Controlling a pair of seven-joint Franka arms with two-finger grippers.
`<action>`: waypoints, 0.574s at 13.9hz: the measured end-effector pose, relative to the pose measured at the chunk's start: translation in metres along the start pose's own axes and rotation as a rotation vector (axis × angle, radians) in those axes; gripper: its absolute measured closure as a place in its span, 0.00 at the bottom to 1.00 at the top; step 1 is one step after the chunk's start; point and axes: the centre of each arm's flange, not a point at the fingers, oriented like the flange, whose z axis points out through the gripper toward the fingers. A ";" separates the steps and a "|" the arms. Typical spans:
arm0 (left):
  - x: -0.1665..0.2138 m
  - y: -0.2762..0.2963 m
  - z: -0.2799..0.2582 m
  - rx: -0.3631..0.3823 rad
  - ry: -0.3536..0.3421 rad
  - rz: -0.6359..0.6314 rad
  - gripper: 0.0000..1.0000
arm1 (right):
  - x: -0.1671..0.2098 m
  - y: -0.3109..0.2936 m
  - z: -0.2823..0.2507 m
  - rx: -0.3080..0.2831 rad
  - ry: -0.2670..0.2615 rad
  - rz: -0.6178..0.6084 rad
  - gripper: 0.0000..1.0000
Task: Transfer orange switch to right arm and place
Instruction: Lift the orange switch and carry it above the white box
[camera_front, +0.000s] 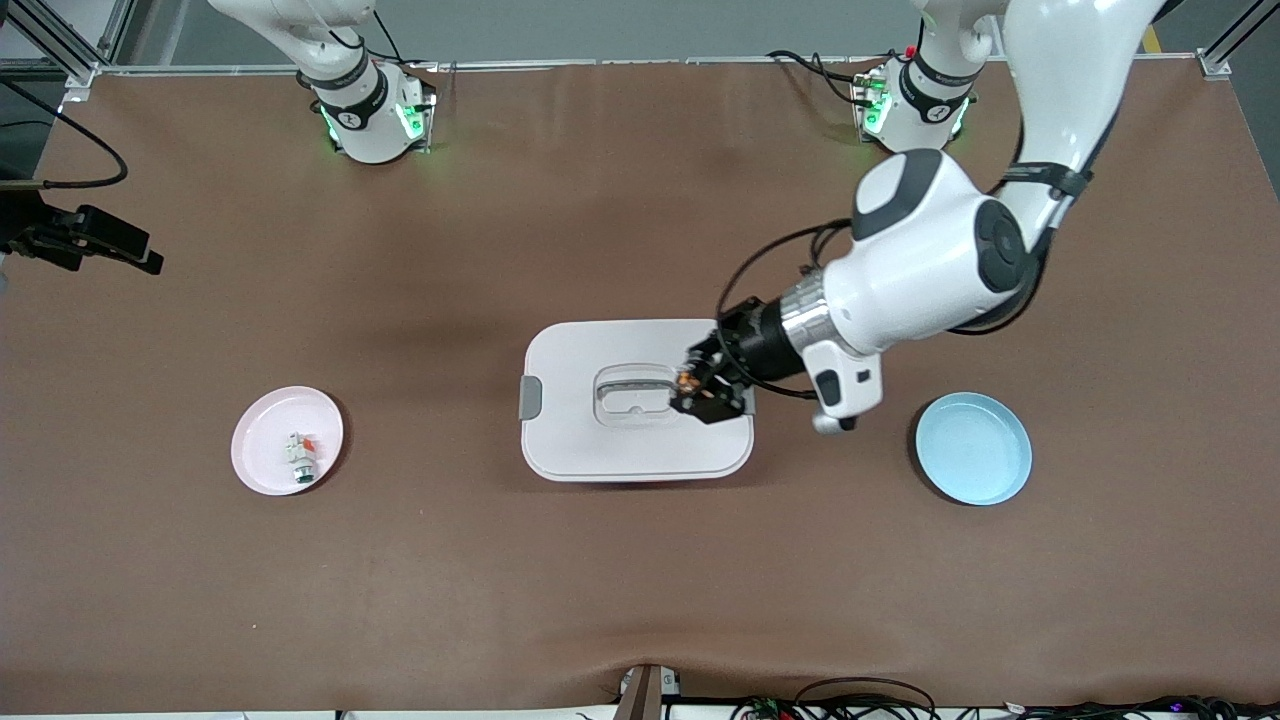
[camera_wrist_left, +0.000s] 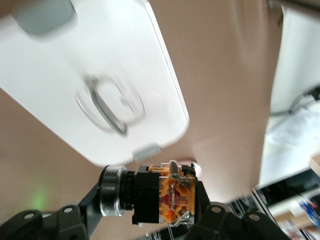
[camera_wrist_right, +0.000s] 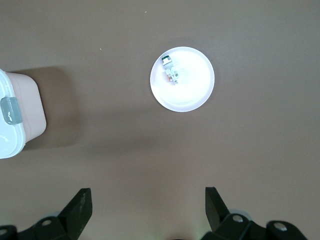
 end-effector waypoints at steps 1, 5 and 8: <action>-0.012 0.001 0.008 -0.026 -0.030 -0.003 0.27 | 0.000 0.000 0.000 0.001 0.000 0.000 0.00; -0.056 -0.004 0.039 -0.093 -0.106 -0.077 0.27 | 0.001 -0.010 0.001 0.099 0.005 -0.006 0.00; -0.069 -0.005 0.041 -0.100 -0.120 -0.130 0.27 | 0.010 -0.021 0.005 0.243 0.055 0.002 0.00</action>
